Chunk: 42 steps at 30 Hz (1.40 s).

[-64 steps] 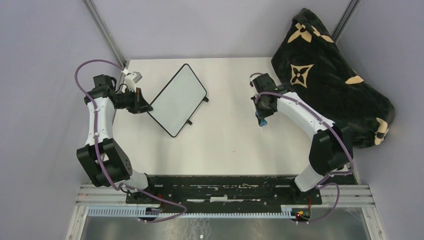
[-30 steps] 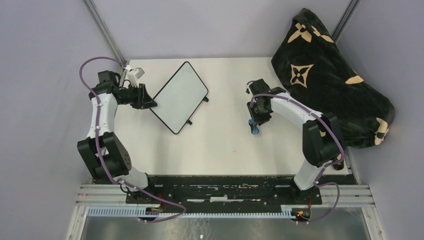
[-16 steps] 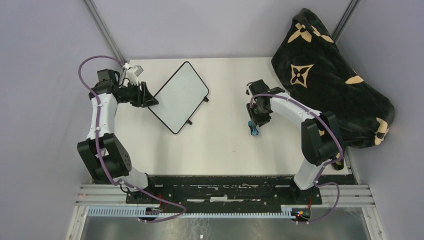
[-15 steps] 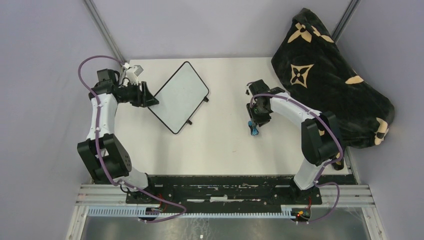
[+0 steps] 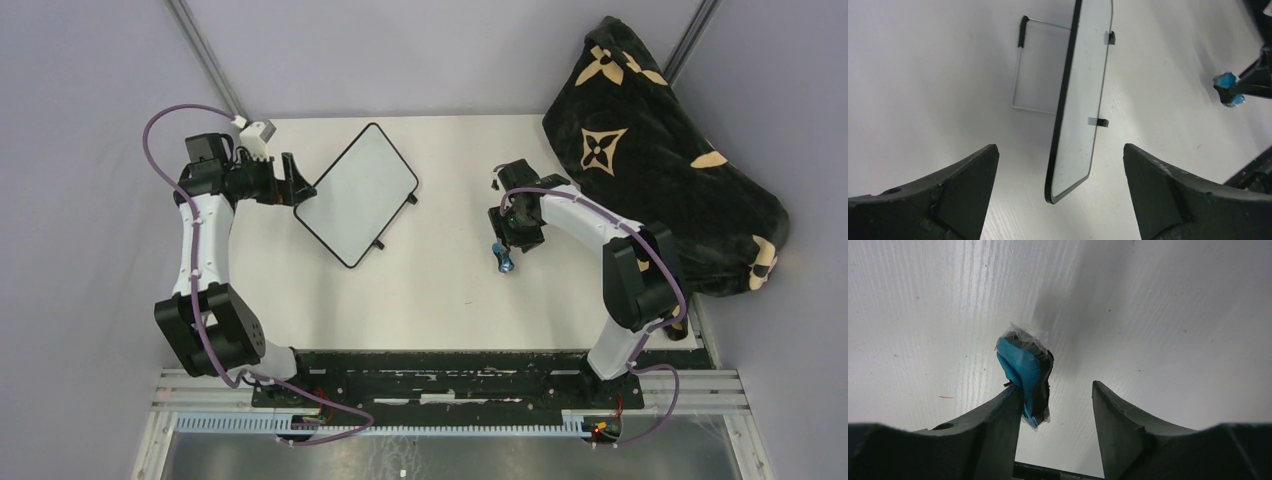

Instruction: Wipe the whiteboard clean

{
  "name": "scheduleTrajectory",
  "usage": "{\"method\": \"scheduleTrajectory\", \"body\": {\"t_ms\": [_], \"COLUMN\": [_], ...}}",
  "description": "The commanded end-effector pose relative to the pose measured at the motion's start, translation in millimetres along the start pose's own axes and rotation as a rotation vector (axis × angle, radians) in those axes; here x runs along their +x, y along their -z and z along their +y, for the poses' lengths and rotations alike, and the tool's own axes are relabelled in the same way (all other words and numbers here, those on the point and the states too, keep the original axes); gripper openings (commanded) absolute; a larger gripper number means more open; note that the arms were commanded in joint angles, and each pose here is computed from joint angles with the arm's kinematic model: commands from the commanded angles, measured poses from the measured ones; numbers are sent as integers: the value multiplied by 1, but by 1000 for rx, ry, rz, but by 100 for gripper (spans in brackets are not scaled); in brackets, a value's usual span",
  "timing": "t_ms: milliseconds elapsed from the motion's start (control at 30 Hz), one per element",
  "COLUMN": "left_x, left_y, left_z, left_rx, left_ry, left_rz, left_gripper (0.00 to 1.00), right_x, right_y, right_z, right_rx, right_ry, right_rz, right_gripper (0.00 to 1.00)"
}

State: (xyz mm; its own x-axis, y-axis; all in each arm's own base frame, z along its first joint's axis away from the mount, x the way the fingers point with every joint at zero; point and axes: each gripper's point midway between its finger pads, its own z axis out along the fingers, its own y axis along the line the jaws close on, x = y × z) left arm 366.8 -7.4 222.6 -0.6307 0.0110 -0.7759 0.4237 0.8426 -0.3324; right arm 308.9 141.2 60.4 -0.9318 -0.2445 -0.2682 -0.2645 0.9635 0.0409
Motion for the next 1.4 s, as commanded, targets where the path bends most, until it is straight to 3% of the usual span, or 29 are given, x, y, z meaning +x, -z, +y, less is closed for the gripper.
{"method": "scheduleTrajectory", "body": {"t_ms": [0,167,267,433,700,1200,1367], "left_x": [-33,-33,-28,-19,3,24,33], "left_y": [21,36,42,50,50,56,52], "left_z": [27,61,76,93,104,107,105], "left_rx": [-218,-367,-422,-511,-568,-604,-585], "left_ry": [-9,72,113,136,144,184,179], "left_rz": [-145,-206,-216,-230,-199,-200,-171], "left_gripper": [99,99,99,99,99,99,99], "right_x": [-9,-3,8,11,13,7,9], "right_y": [14,9,-2,-11,-28,-41,-43], "right_z": [0,-1,-17,-28,-29,12,5], "right_rx": [-4,-3,89,151,166,-46,0], "right_ry": [-15,-18,-31,-44,-50,-68,-84], "right_rz": [-69,-40,21,7,43,39,31], "right_gripper": [61,61,60,60,60,61,62]}}
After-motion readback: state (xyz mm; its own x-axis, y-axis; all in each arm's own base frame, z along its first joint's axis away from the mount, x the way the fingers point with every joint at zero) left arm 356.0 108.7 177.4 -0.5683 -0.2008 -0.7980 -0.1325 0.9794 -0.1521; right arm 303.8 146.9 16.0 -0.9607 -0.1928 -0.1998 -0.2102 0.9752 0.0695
